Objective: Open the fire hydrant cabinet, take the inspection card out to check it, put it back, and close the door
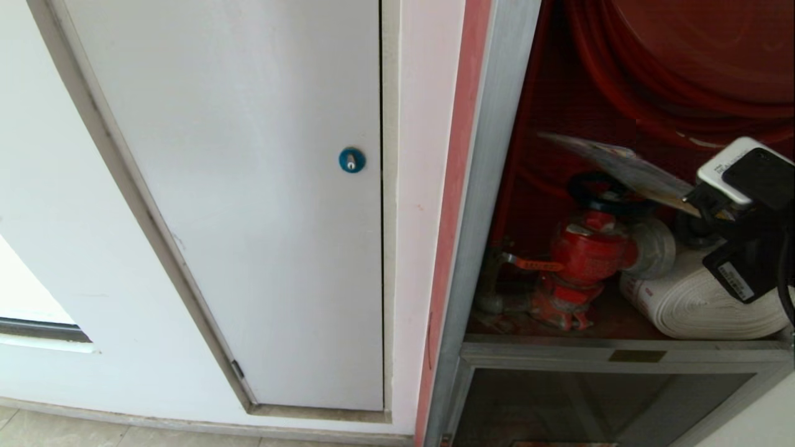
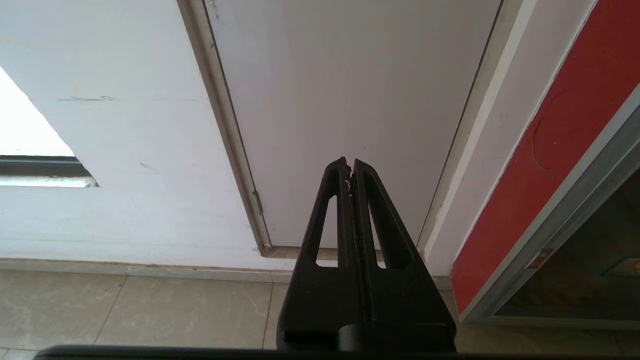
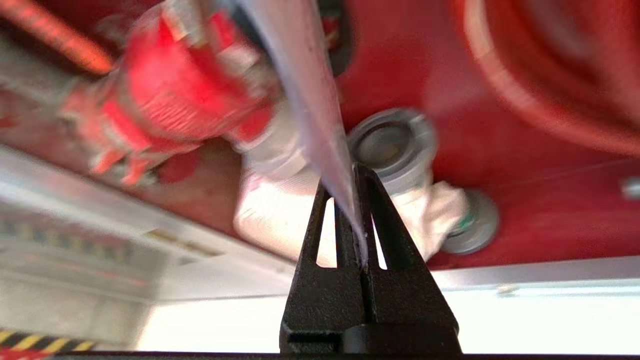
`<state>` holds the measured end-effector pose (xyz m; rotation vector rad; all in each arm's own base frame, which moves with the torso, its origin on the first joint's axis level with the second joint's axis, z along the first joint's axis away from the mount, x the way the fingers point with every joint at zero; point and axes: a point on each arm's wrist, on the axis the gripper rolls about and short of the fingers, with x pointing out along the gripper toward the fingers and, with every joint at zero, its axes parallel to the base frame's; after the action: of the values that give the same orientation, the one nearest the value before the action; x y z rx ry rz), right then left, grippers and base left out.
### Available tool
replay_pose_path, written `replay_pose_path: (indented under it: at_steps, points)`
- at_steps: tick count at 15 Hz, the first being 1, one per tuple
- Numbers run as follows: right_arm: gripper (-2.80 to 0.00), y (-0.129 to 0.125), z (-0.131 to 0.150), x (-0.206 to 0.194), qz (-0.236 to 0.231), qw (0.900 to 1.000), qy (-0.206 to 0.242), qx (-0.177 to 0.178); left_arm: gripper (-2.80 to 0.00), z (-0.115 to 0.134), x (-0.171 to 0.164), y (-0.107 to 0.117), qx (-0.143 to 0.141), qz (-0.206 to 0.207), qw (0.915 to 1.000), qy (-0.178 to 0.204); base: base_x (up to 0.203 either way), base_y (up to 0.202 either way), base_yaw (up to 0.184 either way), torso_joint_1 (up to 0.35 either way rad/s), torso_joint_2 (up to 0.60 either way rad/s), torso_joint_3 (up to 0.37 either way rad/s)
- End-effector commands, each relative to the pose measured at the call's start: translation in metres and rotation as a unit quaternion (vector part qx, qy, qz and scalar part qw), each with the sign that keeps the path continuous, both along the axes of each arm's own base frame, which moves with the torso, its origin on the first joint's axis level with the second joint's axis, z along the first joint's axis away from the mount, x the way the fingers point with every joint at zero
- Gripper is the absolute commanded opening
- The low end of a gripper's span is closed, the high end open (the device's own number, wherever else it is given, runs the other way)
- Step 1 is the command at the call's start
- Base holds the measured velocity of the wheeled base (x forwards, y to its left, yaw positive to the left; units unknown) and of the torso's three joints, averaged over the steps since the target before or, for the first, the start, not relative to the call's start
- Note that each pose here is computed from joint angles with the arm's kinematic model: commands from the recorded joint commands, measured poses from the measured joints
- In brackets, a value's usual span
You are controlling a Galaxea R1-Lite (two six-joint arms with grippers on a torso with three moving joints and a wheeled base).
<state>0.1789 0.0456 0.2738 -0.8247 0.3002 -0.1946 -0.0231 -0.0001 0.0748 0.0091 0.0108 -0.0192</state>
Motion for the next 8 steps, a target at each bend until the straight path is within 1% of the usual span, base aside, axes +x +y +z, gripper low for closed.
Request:
replay_pose_path:
  at_steps: [1, 3, 5, 6, 7, 8]
  points:
    - [-2.80, 0.001, 0.009, 0.012, -0.011, 1.000, -0.001, -0.012, -2.80, 0.000, 0.000, 0.000, 0.000, 0.000, 1.0000, 0.001, 0.000, 0.000, 0.000, 0.000, 0.00, 0.000]
    - [-2.80, -0.004, 0.016, 0.021, -0.040, 0.998, 0.011, -0.038, -2.80, 0.000, 0.000, 0.000, 0.000, 0.000, 1.0000, 0.001, 0.000, 0.000, 0.000, 0.000, 0.00, 0.000]
    - [-2.80, -0.008, 0.020, 0.026, -0.069, 0.995, 0.023, -0.076, -2.80, 0.000, 0.000, 0.000, 0.000, 0.000, 1.0000, 0.001, 0.000, 0.000, 0.000, 0.000, 0.00, 0.000]
    - [-2.80, -0.009, 0.019, 0.027, -0.090, 0.991, 0.032, -0.097, -2.80, 0.000, 0.000, 0.000, 0.000, 0.000, 1.0000, 0.001, 0.000, 0.000, 0.000, 0.000, 0.00, 0.000]
    - [-2.80, -0.010, 0.018, 0.028, -0.102, 0.987, 0.041, -0.117, -2.80, 0.000, 0.000, 0.000, 0.000, 0.000, 1.0000, 0.001, 0.000, 0.000, 0.000, 0.000, 0.00, 0.000]
    - [-2.80, -0.010, 0.018, 0.028, -0.104, 0.984, 0.049, -0.133, -2.80, 0.000, 0.000, 0.000, 0.000, 0.000, 1.0000, 0.001, 0.000, 0.000, 0.000, 0.000, 0.00, 0.000]
